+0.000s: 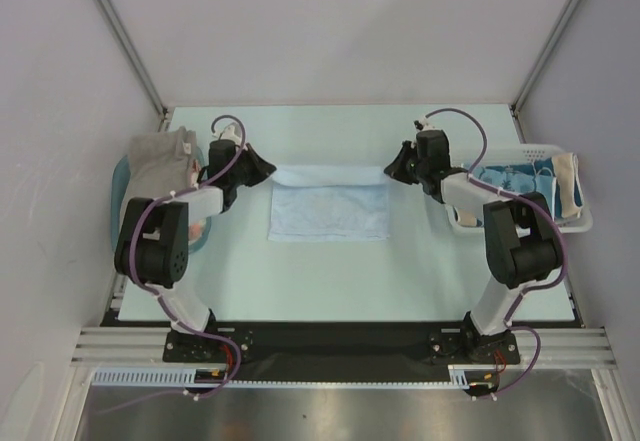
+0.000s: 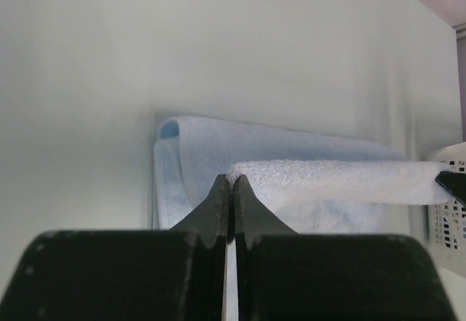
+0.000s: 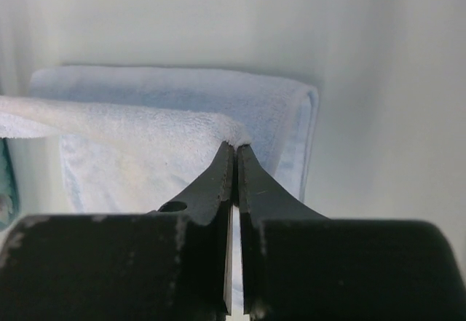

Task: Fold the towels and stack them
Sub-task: Fold the towel

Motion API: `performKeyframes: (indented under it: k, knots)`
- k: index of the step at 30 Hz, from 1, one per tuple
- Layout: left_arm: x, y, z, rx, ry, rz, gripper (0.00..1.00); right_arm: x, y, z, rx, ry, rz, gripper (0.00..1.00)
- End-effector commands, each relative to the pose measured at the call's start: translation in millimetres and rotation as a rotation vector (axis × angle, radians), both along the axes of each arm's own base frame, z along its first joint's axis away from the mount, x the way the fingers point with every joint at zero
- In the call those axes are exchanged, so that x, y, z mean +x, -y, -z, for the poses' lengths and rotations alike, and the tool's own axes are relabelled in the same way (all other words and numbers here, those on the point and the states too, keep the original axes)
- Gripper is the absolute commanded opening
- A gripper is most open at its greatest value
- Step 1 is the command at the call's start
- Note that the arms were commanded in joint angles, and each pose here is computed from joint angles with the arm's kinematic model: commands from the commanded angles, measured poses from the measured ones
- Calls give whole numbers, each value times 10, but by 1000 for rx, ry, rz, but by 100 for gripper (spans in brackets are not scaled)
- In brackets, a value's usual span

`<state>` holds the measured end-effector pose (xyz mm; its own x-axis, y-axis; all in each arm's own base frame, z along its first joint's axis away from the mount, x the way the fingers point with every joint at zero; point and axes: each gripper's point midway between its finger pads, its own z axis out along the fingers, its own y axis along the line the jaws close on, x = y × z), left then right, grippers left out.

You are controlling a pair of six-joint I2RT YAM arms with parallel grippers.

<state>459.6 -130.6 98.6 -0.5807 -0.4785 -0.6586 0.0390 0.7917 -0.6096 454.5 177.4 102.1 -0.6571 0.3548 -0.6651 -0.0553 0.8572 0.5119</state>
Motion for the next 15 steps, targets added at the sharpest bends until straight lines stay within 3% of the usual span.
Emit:
performKeyframes:
  k: [1, 15]
  knots:
    - [-112, -8, -218, 13, 48, -53, 0, -87, 139, -187, -12, 54, 48, 0]
    - [-526, -119, -115, 86, -12, -85, 0, -537, 153, -120, -13, 41, 20, 0]
